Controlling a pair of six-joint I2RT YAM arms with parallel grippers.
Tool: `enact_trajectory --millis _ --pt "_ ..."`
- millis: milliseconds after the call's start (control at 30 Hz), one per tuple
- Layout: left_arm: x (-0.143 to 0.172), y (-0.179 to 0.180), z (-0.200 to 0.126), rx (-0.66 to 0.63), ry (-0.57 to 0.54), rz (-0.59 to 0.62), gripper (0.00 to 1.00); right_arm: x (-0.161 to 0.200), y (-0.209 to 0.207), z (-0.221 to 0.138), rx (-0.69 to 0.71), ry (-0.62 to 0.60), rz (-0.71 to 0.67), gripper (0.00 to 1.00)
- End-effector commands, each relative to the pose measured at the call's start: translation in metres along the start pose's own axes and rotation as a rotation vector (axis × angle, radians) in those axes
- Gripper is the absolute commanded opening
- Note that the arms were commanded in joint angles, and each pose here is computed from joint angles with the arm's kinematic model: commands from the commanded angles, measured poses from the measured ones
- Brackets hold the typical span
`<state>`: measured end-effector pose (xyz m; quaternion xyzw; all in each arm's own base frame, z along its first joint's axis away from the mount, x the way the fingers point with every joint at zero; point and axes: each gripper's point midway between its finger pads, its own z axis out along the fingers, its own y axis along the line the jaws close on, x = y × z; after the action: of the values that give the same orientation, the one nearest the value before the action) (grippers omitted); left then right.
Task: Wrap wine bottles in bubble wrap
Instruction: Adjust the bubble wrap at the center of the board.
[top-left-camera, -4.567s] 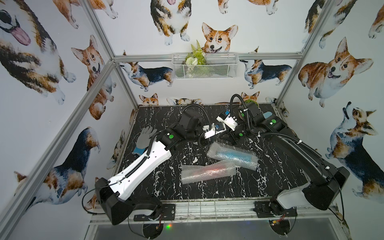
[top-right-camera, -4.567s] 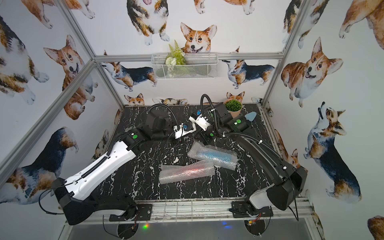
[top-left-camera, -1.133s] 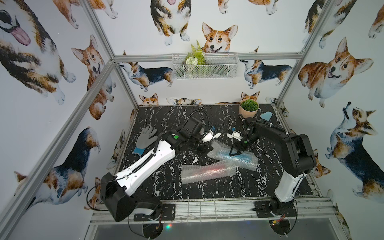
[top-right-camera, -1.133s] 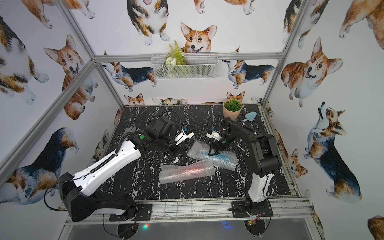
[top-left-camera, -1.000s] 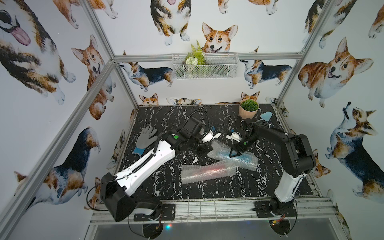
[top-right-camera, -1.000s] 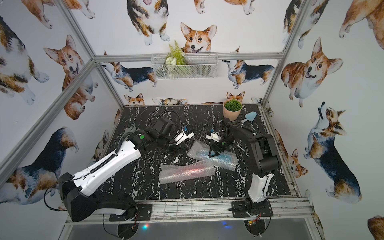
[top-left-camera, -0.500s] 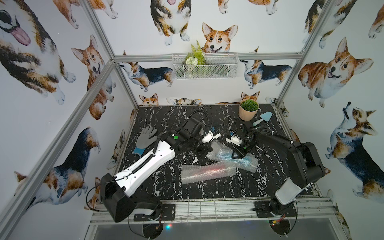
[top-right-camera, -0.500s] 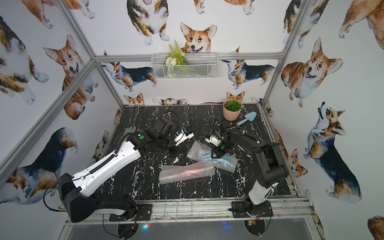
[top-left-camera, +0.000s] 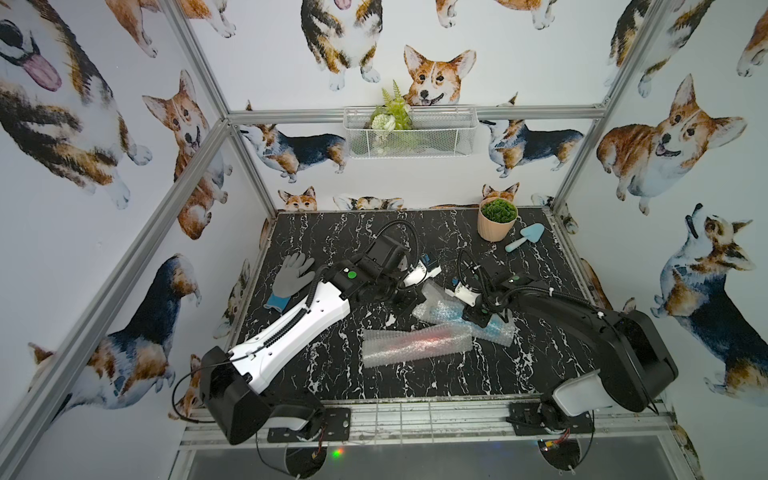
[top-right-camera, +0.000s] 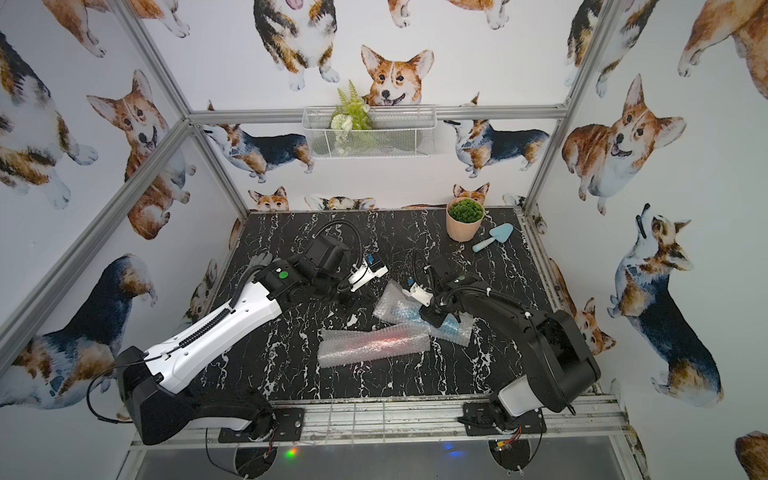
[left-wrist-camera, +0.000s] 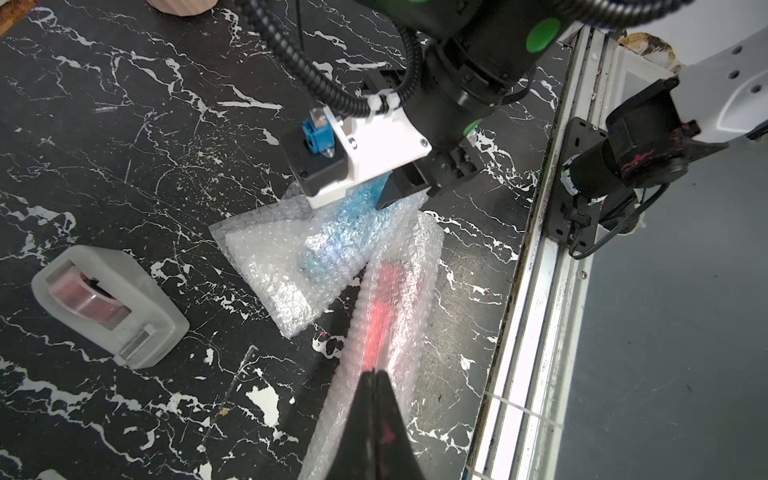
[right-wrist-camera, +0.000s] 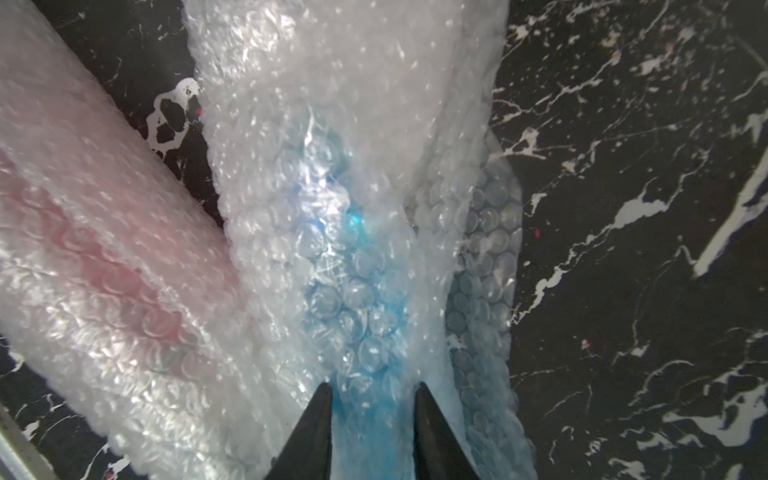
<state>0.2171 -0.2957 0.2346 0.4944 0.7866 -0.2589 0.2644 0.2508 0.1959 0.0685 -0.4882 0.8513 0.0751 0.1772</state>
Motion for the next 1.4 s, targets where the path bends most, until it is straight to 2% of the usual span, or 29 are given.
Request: enact_trajectory --millis 0,100,300,400,700,800,933,1100,1367 --pt "-0.002 0.001 0.000 -0.003 -0.006 0.019 0.00 0.024 -0.003 0.006 0.096 0.093 -0.037 0.29" --pt "-0.001 0.001 0.001 0.001 -0.004 0.019 0.00 0.021 0.000 0.006 0.141 0.090 -0.077 0.25" --pt "-0.005 -0.001 -0.001 0.004 -0.022 0.018 0.00 0.037 0.016 0.010 0.122 0.165 -0.091 0.23" --pt "-0.016 0.009 -0.006 -0.052 -0.050 0.001 0.00 0.039 0.021 0.008 0.126 0.153 -0.099 0.22" --pt "-0.032 0.061 -0.038 -0.223 -0.162 -0.216 0.00 0.041 0.023 0.007 0.208 0.156 -0.163 0.21" --pt "-0.033 0.072 -0.045 -0.227 -0.200 -0.276 0.00 0.042 0.025 0.012 0.233 0.166 -0.195 0.21" --pt "-0.031 0.073 -0.045 -0.214 -0.207 -0.286 0.00 0.045 0.019 0.021 0.314 0.216 -0.226 0.20" --pt "-0.022 0.076 -0.040 -0.204 -0.194 -0.292 0.00 0.031 0.016 0.031 0.327 0.198 -0.201 0.20" --pt "-0.014 0.079 -0.038 -0.193 -0.174 -0.293 0.00 0.018 0.037 0.026 0.107 0.143 -0.088 0.24"
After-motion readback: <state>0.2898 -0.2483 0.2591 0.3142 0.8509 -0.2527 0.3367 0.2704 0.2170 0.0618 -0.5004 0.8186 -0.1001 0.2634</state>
